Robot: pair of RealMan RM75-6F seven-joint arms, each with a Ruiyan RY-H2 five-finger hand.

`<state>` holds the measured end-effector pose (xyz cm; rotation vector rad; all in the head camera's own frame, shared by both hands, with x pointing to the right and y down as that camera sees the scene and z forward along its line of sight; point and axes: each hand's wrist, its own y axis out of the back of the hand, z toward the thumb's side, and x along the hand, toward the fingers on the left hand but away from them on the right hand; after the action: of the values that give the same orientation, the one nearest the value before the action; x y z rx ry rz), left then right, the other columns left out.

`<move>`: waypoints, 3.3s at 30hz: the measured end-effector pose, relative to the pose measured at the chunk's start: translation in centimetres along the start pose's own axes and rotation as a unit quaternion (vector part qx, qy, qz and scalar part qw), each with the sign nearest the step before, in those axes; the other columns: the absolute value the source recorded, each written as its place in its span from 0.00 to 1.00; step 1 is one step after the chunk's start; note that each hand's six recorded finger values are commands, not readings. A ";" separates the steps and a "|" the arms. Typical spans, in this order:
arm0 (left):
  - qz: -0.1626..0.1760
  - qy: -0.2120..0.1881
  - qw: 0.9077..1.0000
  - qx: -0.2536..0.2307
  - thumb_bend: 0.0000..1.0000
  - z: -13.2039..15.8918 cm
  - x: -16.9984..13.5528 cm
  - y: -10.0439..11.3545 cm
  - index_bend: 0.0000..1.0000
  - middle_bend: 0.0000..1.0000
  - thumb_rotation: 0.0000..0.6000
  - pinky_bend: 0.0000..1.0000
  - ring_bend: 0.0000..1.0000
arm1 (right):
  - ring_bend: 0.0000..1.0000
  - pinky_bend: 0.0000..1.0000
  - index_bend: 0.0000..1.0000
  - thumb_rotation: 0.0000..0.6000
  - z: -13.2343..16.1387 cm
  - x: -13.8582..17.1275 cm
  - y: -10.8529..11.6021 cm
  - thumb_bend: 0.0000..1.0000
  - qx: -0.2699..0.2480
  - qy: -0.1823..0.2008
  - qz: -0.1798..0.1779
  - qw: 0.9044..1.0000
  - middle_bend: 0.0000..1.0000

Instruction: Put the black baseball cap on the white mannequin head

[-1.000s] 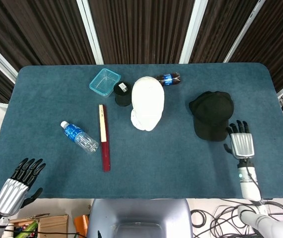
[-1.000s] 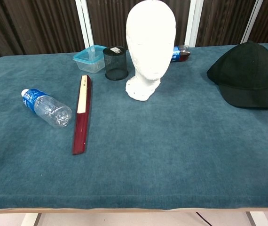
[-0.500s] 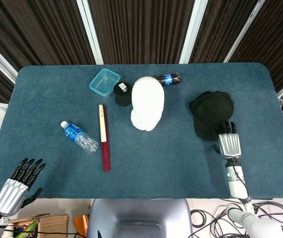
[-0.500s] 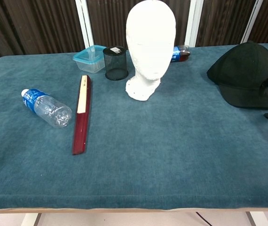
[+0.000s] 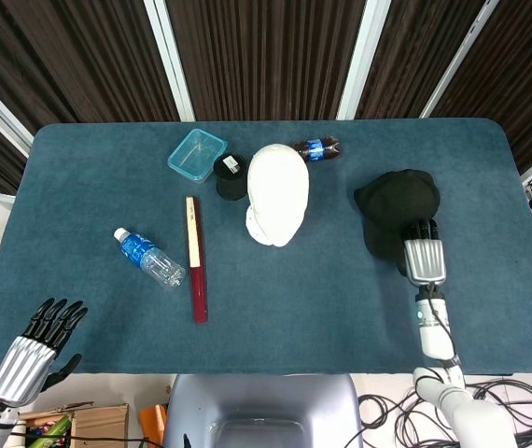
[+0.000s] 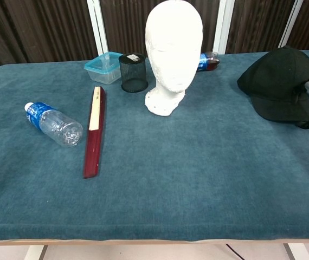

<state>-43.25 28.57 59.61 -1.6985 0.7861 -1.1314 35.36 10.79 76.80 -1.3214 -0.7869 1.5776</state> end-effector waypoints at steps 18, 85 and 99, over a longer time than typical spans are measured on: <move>0.008 0.005 1.000 0.000 0.32 -0.3 -0.4 0.4 0.00 0.12 1.00 0.07 0.07 | 0.25 0.29 0.58 1.00 0.3 -1.4 1.4 0.43 -0.013 -0.012 -0.022 1.000 0.39; 0.014 0.030 0.999 0.003 0.32 -1.2 -1.8 1.3 0.00 0.12 1.00 0.07 0.07 | 0.71 0.89 1.00 1.00 19.4 -1.6 26.6 0.49 0.042 0.171 -0.488 0.855 0.73; 0.001 0.024 1.000 0.006 0.32 -0.7 -1.0 0.7 0.00 0.12 1.00 0.07 0.07 | 0.72 0.89 1.00 1.00 17.5 0.6 22.9 0.49 0.043 0.222 -0.471 0.853 0.73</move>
<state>-44.23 28.92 58.77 -1.6649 0.8091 -1.1772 12.93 3.83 60.07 -0.9262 -0.8552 0.4908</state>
